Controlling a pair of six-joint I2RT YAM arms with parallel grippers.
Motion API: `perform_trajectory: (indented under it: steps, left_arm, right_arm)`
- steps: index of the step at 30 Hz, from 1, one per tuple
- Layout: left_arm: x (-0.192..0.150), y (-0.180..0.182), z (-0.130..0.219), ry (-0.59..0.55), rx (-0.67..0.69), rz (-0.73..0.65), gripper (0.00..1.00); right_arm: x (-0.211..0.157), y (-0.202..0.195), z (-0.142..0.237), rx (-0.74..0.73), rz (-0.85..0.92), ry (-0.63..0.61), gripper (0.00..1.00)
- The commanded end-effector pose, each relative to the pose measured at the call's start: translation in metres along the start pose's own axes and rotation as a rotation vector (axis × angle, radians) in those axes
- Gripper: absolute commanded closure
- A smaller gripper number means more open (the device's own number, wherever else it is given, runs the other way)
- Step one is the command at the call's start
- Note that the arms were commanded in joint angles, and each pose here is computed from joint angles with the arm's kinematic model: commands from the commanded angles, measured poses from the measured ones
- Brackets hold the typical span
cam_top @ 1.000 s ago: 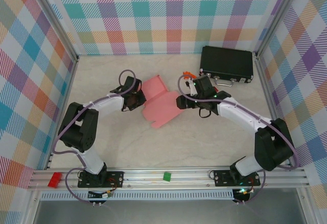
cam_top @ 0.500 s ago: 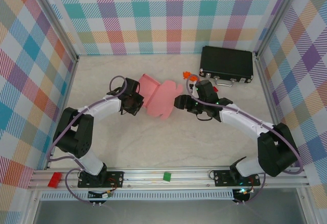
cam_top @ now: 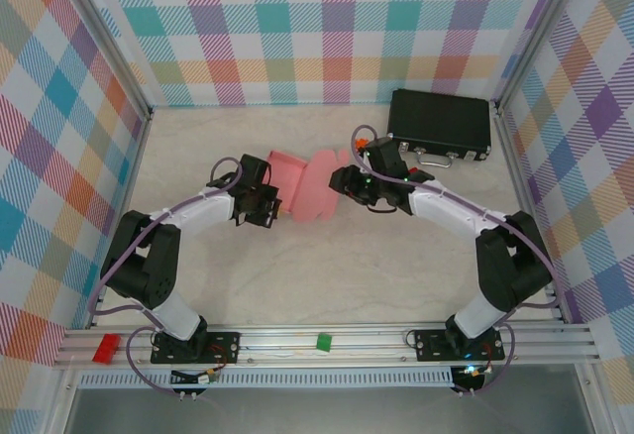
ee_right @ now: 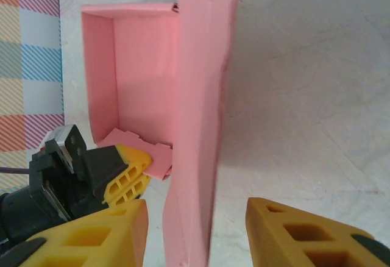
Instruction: Fold the paper box
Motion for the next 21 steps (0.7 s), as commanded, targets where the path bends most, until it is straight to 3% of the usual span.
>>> perform_trajectory:
  steps: [1, 14, 19, 21]
  left_arm:
    - [-0.013, -0.001, 0.003, 0.057, -0.020, 0.039, 1.00]
    - [-0.025, -0.001, -0.006, 0.132, -0.058, 0.100, 1.00]
    - [-0.031, 0.001, -0.009, 0.154, -0.053, 0.114, 1.00]
    - [-0.032, 0.002, -0.010, 0.162, -0.056, 0.124, 0.94]
  right_arm:
    - [0.003, 0.004, -0.001, -0.029, -0.013, 0.013, 0.60]
    - [0.005, 0.006, -0.001, -0.126, 0.019, 0.026, 0.89]
    - [0.007, 0.008, 0.003, -0.224, 0.067, 0.029, 0.92]
    - [0.008, 0.009, 0.004, -0.244, 0.080, 0.034, 0.93]
Point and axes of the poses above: each hand's point on the last joint's axis, 136 mm out from that joint toward the fingers, its own z axis back along the fingers, its own y axis along the line the jaws close on, x = y × z, the point moved 6 cm from there along z, back along the fingers, and after that the axes turned 6 degrees about -z, right-handed, at the moved point
